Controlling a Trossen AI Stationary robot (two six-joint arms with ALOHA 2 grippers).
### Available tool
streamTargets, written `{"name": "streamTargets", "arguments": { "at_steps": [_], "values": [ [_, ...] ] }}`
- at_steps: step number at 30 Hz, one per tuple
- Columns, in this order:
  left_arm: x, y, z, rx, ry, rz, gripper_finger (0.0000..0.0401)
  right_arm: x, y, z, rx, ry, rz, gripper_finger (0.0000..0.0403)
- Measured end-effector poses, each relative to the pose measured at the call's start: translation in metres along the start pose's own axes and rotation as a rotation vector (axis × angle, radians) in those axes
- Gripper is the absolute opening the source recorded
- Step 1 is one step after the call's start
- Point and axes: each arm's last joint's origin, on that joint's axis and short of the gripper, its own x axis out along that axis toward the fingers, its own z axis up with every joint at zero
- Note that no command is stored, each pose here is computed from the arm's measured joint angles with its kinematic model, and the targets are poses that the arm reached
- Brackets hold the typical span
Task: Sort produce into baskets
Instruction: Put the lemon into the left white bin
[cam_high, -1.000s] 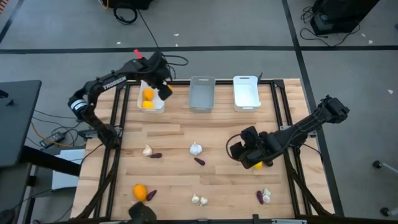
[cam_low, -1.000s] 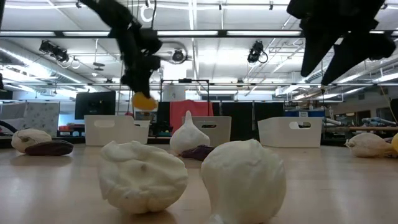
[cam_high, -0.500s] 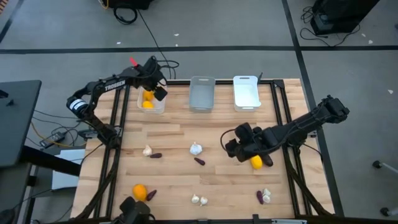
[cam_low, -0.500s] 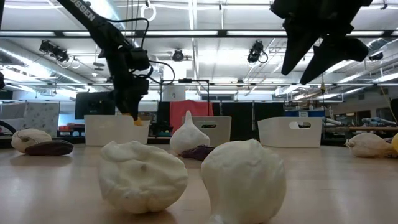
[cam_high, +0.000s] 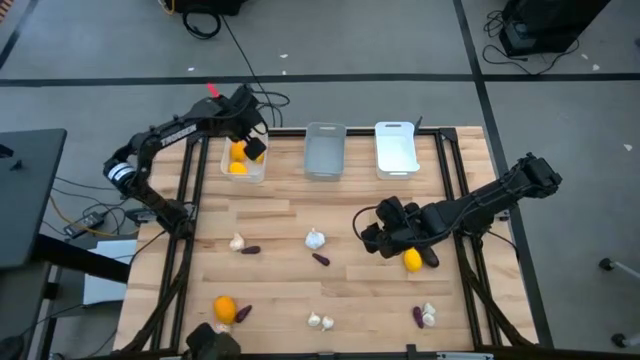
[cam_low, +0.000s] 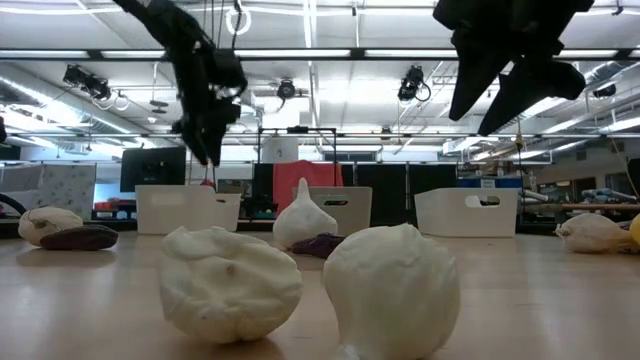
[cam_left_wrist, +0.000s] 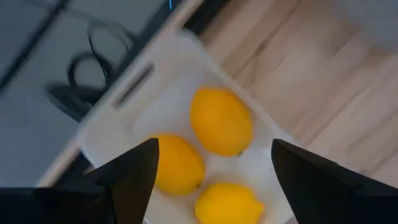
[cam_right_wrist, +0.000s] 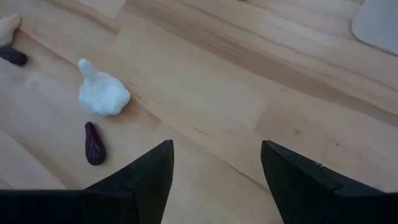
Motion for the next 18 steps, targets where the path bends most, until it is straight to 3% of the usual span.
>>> {"name": "streamTargets", "arguments": {
  "at_steps": [6, 13, 18],
  "values": [
    [-0.053, -0.029, -0.009, 0.036, -0.123, -0.136, 0.0284, 0.000, 0.000, -0.001, -0.042, 0.030, 0.007, 0.0252],
    [-0.100, -0.074, -0.047, 0.028, -0.067, -0.254, 0.0275, 0.000, 0.000, -0.001, -0.038, 0.028, 0.006, 0.0252],
    [-0.125, -0.108, -0.076, 0.108, -0.017, -0.339, 0.0274, 0.001, -0.001, 0.002, -0.089, 0.008, -0.004, 0.0252]
  ]
}}
